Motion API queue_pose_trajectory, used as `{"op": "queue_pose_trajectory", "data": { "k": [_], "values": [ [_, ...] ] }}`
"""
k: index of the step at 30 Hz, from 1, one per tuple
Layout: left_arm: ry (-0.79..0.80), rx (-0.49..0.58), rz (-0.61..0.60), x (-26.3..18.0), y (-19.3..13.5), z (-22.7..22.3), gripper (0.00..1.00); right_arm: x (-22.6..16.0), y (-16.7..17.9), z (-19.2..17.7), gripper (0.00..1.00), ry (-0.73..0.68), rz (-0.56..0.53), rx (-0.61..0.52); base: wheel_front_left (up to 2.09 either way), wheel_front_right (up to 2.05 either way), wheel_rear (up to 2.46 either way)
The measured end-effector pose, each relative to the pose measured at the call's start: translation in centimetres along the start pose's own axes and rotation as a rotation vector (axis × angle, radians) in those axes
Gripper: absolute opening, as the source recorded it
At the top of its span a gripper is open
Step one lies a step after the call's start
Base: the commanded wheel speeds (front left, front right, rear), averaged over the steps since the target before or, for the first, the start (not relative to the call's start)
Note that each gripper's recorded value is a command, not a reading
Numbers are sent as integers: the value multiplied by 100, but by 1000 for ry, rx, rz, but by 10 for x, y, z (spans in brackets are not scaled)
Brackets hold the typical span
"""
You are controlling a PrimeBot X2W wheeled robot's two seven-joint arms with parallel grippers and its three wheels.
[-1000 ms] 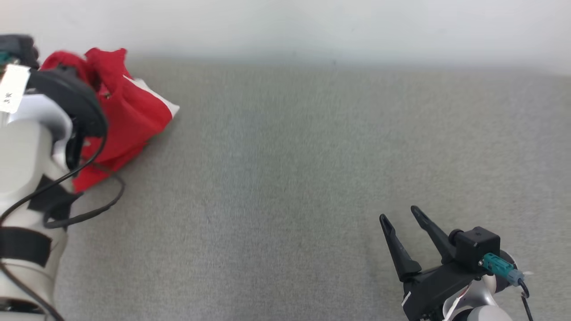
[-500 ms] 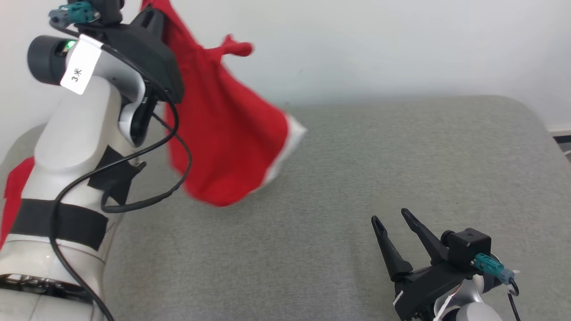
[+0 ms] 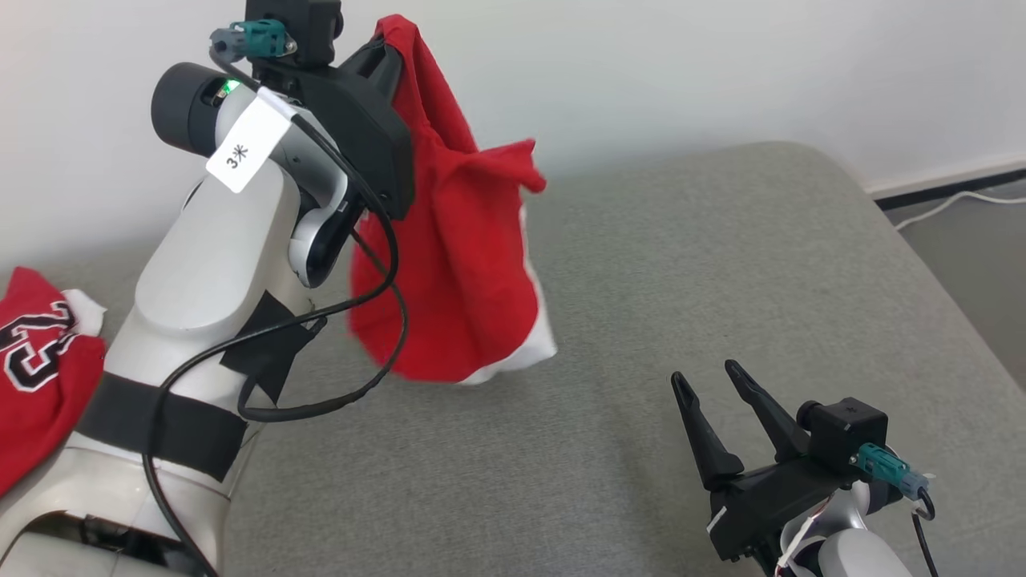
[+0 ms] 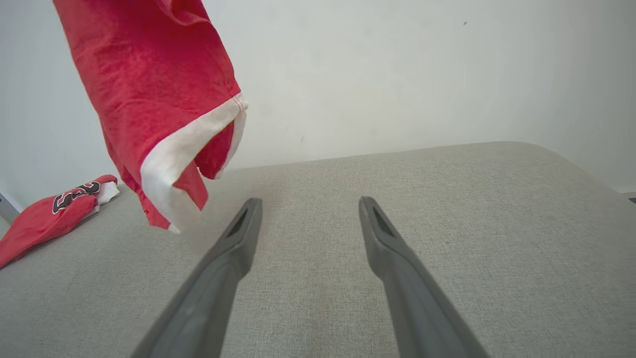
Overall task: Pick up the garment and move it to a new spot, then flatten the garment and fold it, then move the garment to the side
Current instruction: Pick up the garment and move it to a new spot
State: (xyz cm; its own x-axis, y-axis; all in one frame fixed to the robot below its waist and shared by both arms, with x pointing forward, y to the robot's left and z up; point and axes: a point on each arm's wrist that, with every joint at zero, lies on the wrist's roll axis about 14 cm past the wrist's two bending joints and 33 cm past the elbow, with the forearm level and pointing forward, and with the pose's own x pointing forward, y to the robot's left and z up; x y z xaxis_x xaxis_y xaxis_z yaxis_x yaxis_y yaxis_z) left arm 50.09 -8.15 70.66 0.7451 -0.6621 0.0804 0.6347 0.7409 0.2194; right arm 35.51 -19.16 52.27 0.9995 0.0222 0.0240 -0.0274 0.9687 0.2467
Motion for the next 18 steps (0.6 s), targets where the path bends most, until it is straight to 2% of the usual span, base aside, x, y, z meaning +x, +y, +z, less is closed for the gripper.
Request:
{"op": "queue_pose_trajectory", "data": {
  "k": [8, 12, 18],
  "values": [
    [4, 30, 4, 6, 8, 1, 0, -10, -17, -1, 100, -3, -56, 3, 0, 0, 0],
    [76, 14, 14, 3, 11, -28, 0, -11, -21, -2, 100, 0, -68, 3, 0, 0, 0],
    [178, -50, -48, 2, -16, -75, 0, -8, -22, 0, 100, 2, -70, -6, 0, 0, 0]
  ]
}}
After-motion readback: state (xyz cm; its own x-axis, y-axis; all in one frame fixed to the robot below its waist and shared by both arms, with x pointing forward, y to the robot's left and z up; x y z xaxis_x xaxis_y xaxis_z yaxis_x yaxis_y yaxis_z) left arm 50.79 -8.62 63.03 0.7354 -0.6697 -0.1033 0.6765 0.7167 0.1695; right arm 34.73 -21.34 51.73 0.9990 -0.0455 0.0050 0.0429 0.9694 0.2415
